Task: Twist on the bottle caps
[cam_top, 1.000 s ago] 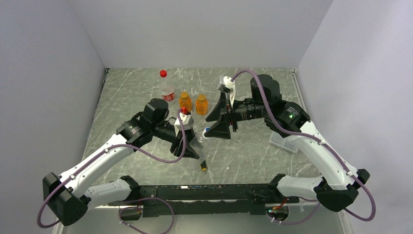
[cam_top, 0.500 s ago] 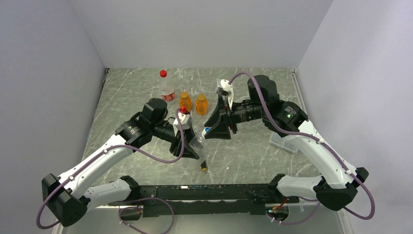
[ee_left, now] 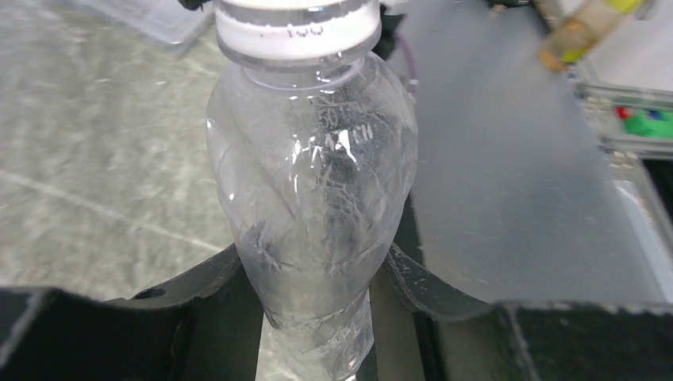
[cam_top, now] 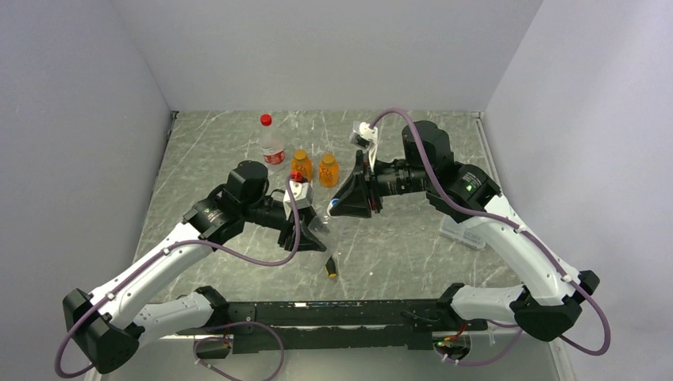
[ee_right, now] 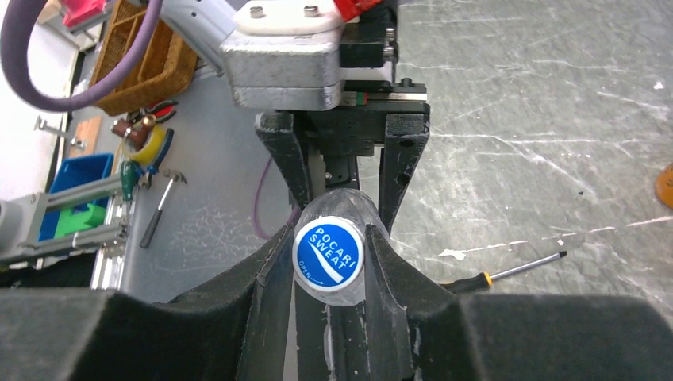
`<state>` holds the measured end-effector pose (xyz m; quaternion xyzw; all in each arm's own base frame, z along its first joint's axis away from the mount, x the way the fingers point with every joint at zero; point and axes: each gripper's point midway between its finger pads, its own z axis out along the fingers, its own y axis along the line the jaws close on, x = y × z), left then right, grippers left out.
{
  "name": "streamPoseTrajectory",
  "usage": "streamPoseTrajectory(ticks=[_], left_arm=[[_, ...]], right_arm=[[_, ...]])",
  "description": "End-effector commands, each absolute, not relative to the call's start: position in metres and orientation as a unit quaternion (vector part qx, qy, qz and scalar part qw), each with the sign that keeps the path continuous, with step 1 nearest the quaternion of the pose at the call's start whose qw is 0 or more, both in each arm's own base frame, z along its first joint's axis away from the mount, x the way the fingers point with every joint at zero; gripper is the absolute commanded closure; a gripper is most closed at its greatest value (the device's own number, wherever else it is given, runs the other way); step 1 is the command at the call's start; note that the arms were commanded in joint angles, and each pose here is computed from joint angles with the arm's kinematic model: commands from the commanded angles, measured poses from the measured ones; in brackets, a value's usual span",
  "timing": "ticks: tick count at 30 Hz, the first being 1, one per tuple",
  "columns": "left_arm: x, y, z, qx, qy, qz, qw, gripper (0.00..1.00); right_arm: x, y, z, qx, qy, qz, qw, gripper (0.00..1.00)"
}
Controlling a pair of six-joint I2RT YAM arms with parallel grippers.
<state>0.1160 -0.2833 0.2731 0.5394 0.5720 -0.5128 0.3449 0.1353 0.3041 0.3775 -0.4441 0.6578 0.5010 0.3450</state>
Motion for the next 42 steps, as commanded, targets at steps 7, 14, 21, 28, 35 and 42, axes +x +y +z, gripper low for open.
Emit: streamPoseTrajectory(ticks=[7, 14, 21, 28, 35, 42], left_arm=[[0.213, -0.261, 0.292, 0.445, 0.657, -0.31, 0.524, 1.0], [0.227, -0.254, 0.293, 0.433, 0.663, -0.276, 0.545, 1.0], [0.214, -0.257, 0.285, 0.452, 0.652, -0.295, 0.533, 1.0], [0.212, -0.257, 0.277, 0.458, 0.656, -0.297, 0.522, 1.0], [0.219, -0.255, 0.277, 0.443, 0.664, -0.286, 0.53, 1.0], [0.226, -0.251, 0.28, 0.418, 0.68, -0.278, 0.535, 0.54]], right_arm=[[0.188, 0.319, 0.38, -0.281, 0.777, 0.432, 0.361, 1.0], [0.21, 0.327, 0.361, -0.213, 0.834, 0.358, 0.36, 0.92], [0.222, 0.322, 0.372, -0.187, 0.837, 0.341, 0.384, 0.38], [0.225, 0.325, 0.374, -0.181, 0.837, 0.343, 0.386, 0.46], [0.224, 0.328, 0.367, -0.189, 0.843, 0.334, 0.376, 0.69], [0.233, 0.318, 0.363, -0.185, 0.851, 0.301, 0.387, 0.92]])
